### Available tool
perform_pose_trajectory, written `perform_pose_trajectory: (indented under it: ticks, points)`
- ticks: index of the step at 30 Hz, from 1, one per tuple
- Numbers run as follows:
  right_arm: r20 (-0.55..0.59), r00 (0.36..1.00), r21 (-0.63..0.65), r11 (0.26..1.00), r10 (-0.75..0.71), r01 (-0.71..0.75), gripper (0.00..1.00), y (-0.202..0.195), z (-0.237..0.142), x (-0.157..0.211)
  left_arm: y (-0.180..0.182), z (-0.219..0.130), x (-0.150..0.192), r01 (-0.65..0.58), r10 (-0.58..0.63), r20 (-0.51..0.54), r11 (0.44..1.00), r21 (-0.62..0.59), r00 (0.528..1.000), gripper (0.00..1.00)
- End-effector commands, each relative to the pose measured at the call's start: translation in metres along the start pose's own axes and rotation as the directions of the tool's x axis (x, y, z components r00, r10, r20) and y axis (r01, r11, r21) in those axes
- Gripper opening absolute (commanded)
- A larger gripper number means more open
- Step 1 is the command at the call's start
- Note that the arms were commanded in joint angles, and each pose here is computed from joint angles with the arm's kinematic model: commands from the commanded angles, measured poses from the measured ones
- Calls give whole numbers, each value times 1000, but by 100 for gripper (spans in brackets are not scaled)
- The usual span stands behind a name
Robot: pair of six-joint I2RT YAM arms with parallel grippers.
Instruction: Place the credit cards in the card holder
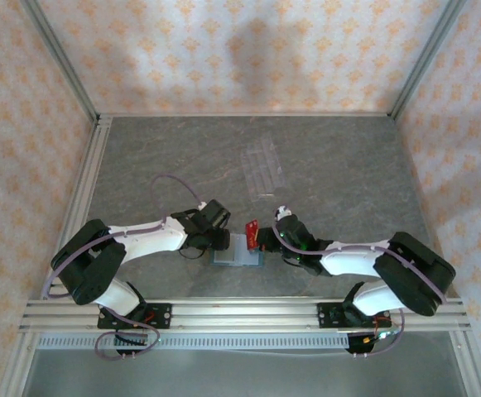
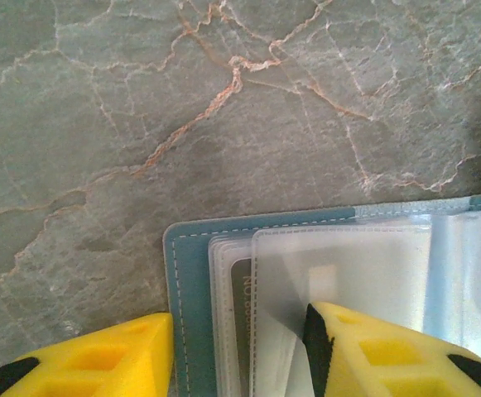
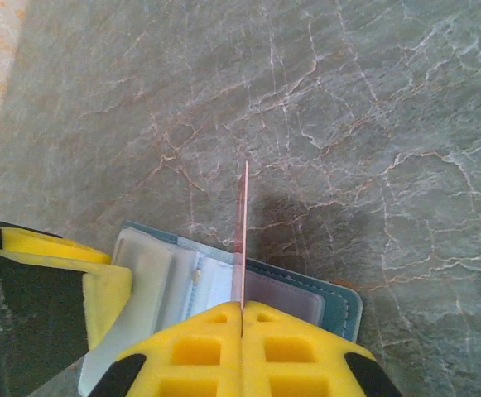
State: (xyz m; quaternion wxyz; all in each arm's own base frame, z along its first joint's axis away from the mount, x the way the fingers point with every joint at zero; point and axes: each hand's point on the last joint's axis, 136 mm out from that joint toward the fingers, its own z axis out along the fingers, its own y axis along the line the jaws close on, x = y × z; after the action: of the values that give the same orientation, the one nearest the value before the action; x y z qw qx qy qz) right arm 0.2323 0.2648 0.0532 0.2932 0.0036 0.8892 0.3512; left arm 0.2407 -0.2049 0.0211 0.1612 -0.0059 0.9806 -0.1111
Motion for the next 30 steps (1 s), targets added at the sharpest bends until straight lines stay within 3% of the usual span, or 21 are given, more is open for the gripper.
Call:
perform_pose_trajectory:
  ticks: [1, 14, 23, 30]
  points:
    - [11, 1000, -8, 1000, -20, 20, 0, 1, 4, -1, 14, 7, 20, 21, -23, -37, 999, -43, 999, 46]
    - [2, 998, -25, 998, -66, 66, 0, 11, -4, -18, 16, -1, 35, 59, -59, -2, 997, -49, 998, 44]
    - [-28, 999, -122, 992, -40, 37, 0, 28, -5, -12, 6, -32, 13, 40, -37, 63, 998, -39, 997, 47]
    - [-51, 999, -200, 980, -7, -4, 0, 40, 2, -7, -3, -32, 7, 23, -21, 56, 999, -31, 998, 47]
